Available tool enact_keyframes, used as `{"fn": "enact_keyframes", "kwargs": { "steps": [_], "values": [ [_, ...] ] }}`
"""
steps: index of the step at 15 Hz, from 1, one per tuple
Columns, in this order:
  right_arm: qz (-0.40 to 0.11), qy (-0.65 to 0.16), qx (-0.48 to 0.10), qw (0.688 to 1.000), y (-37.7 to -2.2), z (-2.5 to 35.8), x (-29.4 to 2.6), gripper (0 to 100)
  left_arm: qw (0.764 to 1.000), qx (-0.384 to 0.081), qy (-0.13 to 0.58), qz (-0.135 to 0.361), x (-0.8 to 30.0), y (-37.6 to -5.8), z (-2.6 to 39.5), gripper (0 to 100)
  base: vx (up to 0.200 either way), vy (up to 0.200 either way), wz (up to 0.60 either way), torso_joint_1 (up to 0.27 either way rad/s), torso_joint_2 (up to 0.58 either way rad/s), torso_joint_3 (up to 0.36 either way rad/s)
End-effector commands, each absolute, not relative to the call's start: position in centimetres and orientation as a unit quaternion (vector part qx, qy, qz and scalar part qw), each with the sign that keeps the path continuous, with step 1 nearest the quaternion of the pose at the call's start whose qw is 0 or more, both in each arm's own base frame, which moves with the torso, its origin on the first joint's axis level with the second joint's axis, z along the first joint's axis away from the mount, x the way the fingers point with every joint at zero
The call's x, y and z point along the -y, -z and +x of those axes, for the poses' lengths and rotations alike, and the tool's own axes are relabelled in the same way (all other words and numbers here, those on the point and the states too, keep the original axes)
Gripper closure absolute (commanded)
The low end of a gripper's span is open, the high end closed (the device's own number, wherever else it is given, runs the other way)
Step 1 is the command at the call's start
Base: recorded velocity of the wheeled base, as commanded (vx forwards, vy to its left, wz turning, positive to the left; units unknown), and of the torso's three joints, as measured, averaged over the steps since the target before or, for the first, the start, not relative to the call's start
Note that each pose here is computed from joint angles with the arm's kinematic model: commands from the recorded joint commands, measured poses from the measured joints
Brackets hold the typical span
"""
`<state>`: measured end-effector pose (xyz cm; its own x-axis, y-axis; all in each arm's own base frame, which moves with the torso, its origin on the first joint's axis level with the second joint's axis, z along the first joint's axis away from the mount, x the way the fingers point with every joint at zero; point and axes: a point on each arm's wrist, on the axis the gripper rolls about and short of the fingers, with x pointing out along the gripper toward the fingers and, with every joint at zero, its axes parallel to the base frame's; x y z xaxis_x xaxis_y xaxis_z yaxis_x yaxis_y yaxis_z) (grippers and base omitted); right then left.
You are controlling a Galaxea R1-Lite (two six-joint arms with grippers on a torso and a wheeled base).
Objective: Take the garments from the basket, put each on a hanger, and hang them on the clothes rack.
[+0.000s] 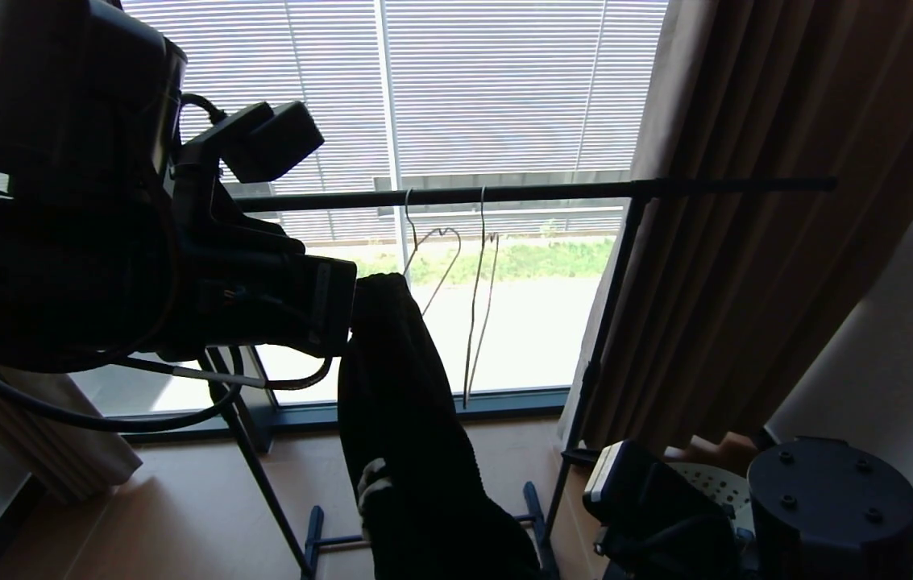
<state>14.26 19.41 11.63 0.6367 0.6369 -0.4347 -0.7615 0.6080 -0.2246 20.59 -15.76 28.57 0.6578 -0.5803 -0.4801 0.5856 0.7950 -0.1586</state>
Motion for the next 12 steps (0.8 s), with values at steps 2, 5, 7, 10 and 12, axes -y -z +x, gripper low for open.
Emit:
{"fn": "enact_keyframes", "kwargs": {
  "steps": [2,5,7,10,12],
  "values": [
    [-0.188,-0.412,-0.139,0.881,-12.1,13.9,-19.7,0,0.910,-0.264,0.320,0.006,15.7,-28.5,20.5,100,0.000,0.000,0.00,0.000,0.00,0.000],
    [-0.174,-0.436,-0.127,0.874,-12.2,13.2,-20.8,0,0.908,-0.271,0.318,0.006,15.7,-28.0,20.5,100,0.000,0.000,0.00,0.000,0.00,0.000],
    [-0.154,-0.445,-0.123,0.874,-12.3,13.0,-22.2,0,0.908,-0.274,0.317,0.006,15.6,-27.9,20.5,100,0.000,0.000,0.00,0.000,0.00,0.000],
    [-0.160,-0.449,-0.128,0.870,-11.7,13.0,-23.1,0,0.909,-0.271,0.318,0.005,15.6,-28.1,20.4,100,0.000,0.000,0.00,0.000,0.00,0.000],
    [-0.166,-0.440,-0.146,0.871,-10.4,13.6,-23.9,0,0.909,-0.266,0.320,0.004,15.5,-28.3,20.1,100,0.000,0.000,0.00,0.000,0.00,0.000]
  ]
}}
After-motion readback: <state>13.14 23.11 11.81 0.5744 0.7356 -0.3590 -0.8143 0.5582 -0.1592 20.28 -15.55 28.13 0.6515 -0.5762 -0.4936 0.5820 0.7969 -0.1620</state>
